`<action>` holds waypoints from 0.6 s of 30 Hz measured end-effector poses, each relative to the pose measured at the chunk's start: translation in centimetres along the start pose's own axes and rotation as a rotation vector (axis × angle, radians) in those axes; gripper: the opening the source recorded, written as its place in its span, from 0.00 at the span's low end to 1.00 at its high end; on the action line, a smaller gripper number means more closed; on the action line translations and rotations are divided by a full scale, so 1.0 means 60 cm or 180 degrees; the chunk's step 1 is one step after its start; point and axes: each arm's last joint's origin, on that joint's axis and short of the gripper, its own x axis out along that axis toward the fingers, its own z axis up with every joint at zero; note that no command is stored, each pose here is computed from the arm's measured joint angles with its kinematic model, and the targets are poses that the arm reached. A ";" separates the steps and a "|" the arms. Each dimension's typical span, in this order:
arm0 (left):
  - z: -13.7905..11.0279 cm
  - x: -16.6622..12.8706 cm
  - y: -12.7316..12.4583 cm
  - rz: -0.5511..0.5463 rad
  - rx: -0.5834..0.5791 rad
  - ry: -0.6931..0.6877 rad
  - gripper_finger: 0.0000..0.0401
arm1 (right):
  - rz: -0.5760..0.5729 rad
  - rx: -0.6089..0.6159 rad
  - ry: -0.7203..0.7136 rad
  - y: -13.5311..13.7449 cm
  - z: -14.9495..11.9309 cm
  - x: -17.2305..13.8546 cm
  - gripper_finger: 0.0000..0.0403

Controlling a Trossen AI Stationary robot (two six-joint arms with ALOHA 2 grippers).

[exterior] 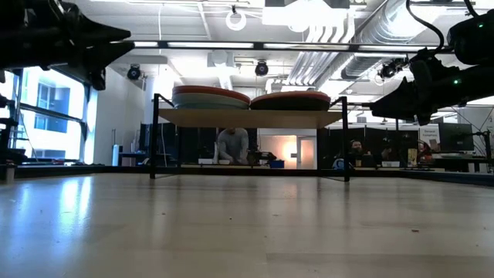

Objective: Place and stack plates onto a shelf
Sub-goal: Return to Home Position

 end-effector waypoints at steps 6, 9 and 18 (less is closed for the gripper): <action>-0.018 -0.008 0.007 0.0138 0.0023 0.0347 0.24 | 0.0002 0.0000 0.0000 0.000 0.000 0.000 0.34; -0.029 -0.009 0.012 0.0228 0.0034 0.0573 0.24 | 0.0001 0.0000 0.0000 0.000 0.000 0.000 0.34; -0.032 -0.010 0.007 0.0069 0.0617 0.0654 0.24 | 0.0001 0.0000 -0.0001 0.000 0.000 0.000 0.34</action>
